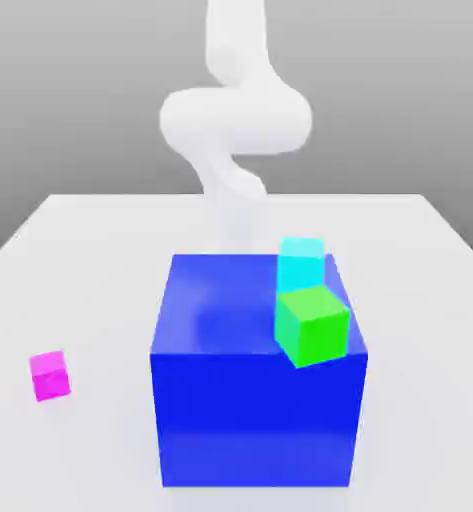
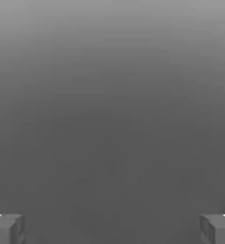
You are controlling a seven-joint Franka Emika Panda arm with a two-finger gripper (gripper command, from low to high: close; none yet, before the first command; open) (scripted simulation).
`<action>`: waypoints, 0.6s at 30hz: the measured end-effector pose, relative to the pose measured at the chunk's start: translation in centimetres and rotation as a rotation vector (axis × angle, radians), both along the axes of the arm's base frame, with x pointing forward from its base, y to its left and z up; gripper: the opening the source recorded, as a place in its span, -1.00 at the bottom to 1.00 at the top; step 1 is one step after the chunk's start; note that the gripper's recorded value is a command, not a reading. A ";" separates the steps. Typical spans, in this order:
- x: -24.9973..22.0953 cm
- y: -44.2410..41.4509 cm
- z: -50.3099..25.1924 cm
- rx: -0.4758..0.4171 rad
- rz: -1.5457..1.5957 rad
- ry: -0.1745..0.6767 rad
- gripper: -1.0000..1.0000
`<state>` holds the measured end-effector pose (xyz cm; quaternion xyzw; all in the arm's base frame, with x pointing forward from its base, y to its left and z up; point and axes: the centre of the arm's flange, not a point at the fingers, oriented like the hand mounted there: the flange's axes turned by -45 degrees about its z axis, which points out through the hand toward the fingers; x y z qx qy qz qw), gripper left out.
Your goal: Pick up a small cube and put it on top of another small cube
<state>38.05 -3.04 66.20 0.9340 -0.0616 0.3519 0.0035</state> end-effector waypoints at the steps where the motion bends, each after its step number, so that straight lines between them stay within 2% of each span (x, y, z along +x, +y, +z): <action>1: 1.2 -1.5 -2.3 0.015 -0.047 0.035 0.00; 5: 4.1 -7.4 -11.1 0.076 -0.227 0.159 0.00; 9: 4.3 -13.3 -20.0 0.145 -0.406 0.276 0.00; 14: 1.1 -19.7 -31.1 0.242 -0.632 0.414 0.00; 18: -4.2 -23.8 -39.5 0.335 -0.832 0.518 0.00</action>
